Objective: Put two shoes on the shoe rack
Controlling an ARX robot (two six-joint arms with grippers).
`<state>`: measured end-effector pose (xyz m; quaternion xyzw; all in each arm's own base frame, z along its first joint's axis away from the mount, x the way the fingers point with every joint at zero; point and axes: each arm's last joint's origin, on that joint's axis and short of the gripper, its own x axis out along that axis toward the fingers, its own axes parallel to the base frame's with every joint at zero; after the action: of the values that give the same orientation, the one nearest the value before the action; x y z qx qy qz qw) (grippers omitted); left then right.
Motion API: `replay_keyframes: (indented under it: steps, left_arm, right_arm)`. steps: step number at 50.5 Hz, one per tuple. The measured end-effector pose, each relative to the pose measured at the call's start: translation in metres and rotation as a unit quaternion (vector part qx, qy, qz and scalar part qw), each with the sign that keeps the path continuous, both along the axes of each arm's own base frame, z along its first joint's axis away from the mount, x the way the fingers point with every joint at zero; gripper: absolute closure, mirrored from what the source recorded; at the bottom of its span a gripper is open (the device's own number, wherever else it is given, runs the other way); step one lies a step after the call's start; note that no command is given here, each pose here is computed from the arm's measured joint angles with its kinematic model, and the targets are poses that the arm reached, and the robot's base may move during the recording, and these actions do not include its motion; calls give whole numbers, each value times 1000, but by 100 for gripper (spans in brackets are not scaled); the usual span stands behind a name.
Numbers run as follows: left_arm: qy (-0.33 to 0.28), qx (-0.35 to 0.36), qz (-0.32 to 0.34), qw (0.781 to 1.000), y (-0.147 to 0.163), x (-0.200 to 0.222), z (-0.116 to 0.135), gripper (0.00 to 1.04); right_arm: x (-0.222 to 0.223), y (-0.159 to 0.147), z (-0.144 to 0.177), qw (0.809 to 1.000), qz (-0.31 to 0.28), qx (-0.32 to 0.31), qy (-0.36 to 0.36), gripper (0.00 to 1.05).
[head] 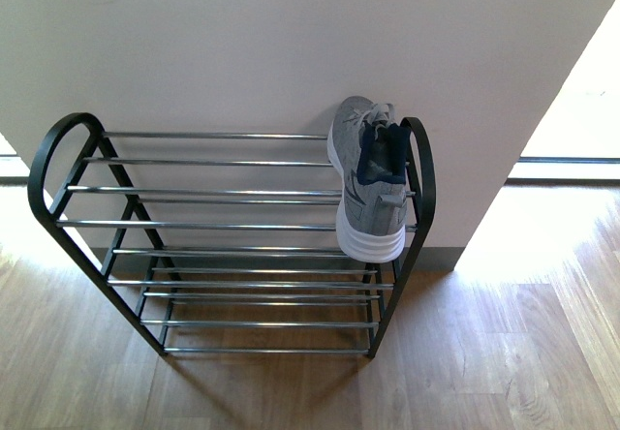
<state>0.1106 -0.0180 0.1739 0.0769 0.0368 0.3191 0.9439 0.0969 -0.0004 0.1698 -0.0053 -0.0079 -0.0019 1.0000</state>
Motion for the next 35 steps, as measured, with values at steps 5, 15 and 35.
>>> replay_keyframes:
  steps: [5,15,35]
  left_arm:
    - [0,0,0,1000,0,0,0,103]
    - [107,-91,-117,983,-1,2,3,103]
    - [89,-344,-206,912,-14,76,28,103]
  right_arm:
    - [0,0,0,1000,0,0,0,83]
    - [0,0,0,1000,0,0,0,43]
    - [0,0,0,1000,0,0,0,9]
